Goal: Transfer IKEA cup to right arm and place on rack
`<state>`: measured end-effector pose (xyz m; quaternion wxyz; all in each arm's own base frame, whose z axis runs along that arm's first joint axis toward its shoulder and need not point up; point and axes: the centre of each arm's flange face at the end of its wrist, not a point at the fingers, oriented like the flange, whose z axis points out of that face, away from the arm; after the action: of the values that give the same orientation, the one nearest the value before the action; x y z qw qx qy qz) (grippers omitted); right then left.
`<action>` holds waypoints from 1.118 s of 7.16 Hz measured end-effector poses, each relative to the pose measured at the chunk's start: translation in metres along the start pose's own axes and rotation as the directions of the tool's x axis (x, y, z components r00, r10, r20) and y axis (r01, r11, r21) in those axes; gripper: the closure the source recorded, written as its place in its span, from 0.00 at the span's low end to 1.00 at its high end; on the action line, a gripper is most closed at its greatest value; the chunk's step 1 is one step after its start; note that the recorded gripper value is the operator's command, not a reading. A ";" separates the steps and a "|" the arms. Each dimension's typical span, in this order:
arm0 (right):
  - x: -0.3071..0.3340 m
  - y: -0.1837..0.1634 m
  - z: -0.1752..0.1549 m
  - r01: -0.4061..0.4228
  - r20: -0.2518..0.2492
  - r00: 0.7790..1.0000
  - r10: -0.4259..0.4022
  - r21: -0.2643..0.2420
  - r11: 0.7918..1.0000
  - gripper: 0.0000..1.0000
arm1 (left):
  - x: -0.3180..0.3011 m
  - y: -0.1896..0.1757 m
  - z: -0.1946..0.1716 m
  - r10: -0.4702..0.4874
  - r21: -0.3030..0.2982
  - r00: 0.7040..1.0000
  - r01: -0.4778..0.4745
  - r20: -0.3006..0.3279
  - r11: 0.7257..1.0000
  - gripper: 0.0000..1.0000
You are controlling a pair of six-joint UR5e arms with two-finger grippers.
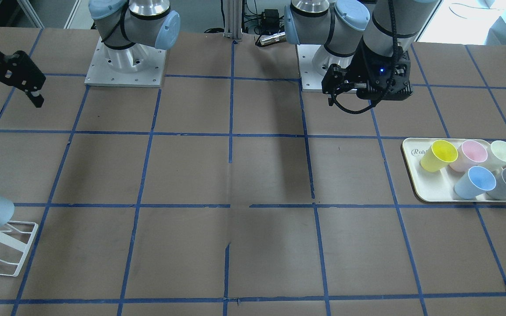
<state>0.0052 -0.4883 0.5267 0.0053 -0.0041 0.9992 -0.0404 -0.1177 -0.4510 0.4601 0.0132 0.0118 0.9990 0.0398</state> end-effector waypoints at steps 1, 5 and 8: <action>-0.027 0.002 -0.008 0.012 0.005 1.000 -0.012 -0.010 1.000 0.00 | -0.001 -0.002 0.000 -0.001 0.000 1.000 0.001 0.002 1.000 0.00; -0.116 0.004 0.003 0.017 0.018 1.000 -0.016 -0.069 0.997 0.00 | 0.000 -0.002 -0.001 0.000 0.001 1.000 0.000 -0.002 1.000 0.00; -0.139 0.001 0.015 0.027 0.016 1.000 -0.025 -0.092 0.995 0.00 | 0.001 -0.002 -0.001 0.003 0.002 1.000 -0.003 -0.003 1.000 0.00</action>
<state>0.1442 -0.4869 0.5129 0.0121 -0.0176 0.9998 0.0055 -0.1188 -0.4527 0.4608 0.0114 0.0130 0.9991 0.0390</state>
